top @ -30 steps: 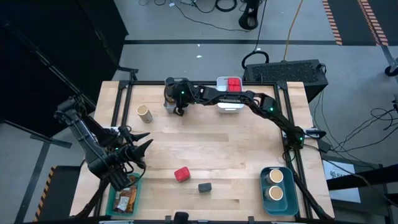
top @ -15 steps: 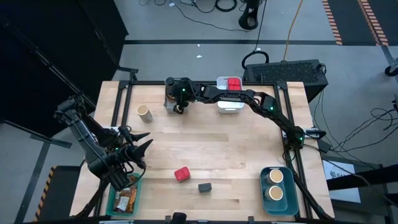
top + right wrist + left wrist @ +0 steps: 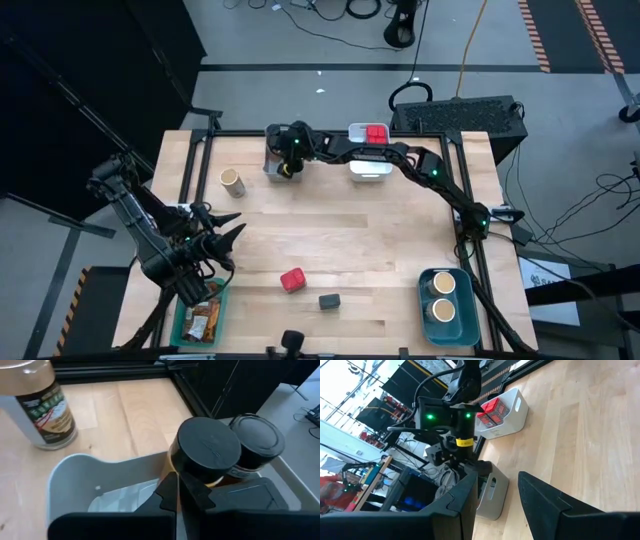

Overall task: Sort spices by type
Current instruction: Put the black spice bottle into the gray bin, then put the red spice can into the white bin

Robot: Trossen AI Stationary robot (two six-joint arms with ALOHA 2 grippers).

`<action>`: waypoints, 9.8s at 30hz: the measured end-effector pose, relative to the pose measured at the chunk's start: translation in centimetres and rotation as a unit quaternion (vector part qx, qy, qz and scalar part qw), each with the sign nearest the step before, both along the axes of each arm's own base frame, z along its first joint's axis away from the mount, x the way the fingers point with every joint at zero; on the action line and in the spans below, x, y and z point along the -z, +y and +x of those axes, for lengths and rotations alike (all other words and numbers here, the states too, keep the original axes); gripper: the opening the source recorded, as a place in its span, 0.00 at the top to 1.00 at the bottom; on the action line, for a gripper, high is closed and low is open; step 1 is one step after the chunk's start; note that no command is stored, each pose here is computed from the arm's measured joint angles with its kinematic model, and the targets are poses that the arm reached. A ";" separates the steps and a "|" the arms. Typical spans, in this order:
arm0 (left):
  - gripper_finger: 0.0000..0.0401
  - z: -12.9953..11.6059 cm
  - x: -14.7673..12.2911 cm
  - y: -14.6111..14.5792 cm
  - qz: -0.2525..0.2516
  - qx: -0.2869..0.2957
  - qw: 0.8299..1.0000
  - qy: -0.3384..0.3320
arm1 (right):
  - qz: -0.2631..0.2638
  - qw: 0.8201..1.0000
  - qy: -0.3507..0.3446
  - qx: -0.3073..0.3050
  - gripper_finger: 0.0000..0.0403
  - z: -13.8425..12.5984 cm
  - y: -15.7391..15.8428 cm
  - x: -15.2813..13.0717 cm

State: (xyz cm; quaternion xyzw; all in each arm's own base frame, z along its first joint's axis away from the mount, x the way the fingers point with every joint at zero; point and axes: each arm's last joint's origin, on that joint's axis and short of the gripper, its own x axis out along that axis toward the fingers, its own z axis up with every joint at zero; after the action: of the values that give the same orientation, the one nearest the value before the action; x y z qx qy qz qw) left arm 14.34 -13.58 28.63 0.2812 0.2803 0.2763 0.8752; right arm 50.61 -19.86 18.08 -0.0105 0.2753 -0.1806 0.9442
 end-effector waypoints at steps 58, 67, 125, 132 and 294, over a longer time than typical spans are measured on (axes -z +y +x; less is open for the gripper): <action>0.64 0.3 0.3 -0.5 -0.055 -0.008 0.998 0.006 | 0.041 0.952 0.192 -0.234 1.00 -7.9 34.3 -10.9; 0.64 0.3 0.3 -0.5 -0.046 -0.003 0.999 0.017 | 0.015 0.954 0.117 -0.276 0.81 -6.9 36.1 -11.4; 0.64 0.2 0.3 -0.4 -0.028 0.004 0.999 0.021 | 0.075 0.923 0.261 -0.274 0.53 -3.0 30.8 -1.7; 0.64 0.3 0.3 -0.4 -0.028 0.004 0.999 0.022 | 0.042 0.928 0.284 -0.237 0.53 -5.7 25.4 -7.8; 0.64 0.3 0.2 -0.4 -0.016 0.009 1.000 0.015 | -0.001 0.978 0.204 -0.033 0.52 -25.6 2.9 -9.1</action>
State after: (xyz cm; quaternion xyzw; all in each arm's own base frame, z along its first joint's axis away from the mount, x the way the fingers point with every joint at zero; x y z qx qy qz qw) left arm 14.65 -14.02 28.43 0.2738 0.2952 0.2598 0.8777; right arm 25.02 -17.01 27.17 -0.0573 0.4616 -0.1442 0.8734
